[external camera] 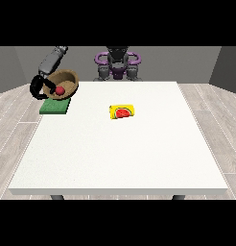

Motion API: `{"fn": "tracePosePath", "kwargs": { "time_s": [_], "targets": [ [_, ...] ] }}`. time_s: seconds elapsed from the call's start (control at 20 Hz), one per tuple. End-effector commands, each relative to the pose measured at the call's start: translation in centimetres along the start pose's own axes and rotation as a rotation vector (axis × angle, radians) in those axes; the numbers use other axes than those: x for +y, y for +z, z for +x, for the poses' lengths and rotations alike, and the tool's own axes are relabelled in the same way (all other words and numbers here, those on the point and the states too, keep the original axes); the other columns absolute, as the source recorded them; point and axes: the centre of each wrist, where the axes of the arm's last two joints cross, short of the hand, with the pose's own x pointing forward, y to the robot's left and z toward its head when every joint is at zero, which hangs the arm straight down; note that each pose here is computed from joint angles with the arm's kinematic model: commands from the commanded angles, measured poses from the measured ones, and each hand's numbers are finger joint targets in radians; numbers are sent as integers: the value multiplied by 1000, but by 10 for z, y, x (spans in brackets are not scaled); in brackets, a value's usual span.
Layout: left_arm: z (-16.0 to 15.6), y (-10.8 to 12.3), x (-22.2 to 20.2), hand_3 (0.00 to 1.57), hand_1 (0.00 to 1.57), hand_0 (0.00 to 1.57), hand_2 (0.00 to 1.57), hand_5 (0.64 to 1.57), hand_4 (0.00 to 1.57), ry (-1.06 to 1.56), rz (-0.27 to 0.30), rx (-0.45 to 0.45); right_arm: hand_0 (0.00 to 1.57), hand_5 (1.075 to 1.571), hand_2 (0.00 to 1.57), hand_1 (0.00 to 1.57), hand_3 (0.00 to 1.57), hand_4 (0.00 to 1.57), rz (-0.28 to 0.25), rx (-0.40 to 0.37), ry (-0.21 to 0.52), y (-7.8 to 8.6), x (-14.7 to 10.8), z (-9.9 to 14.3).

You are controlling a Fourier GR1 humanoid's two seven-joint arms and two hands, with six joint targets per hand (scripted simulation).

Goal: Pick the cup and pour the ball into the bowl, then pick the bowl and place it on the pad

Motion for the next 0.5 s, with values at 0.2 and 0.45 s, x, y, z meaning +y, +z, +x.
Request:
{"fn": "tracePosePath", "kwargs": {
  "time_s": [0.2, 0.45],
  "targets": [
    [34, -12, -8, 0, 0, 0, 0, 1532, 158, -11, -23, -118, 1571, 1551, 1571, 1571, 701, 1291, -65, -69, -59, -7, -53, 8],
    [88, -22, -8, 0, 0, 0, 0, 1538, 0, 17, -51, -167, 1571, 1554, 1571, 1571, 208, 1284, -107, -122, -21, -3, -83, 2]
  ]
}}
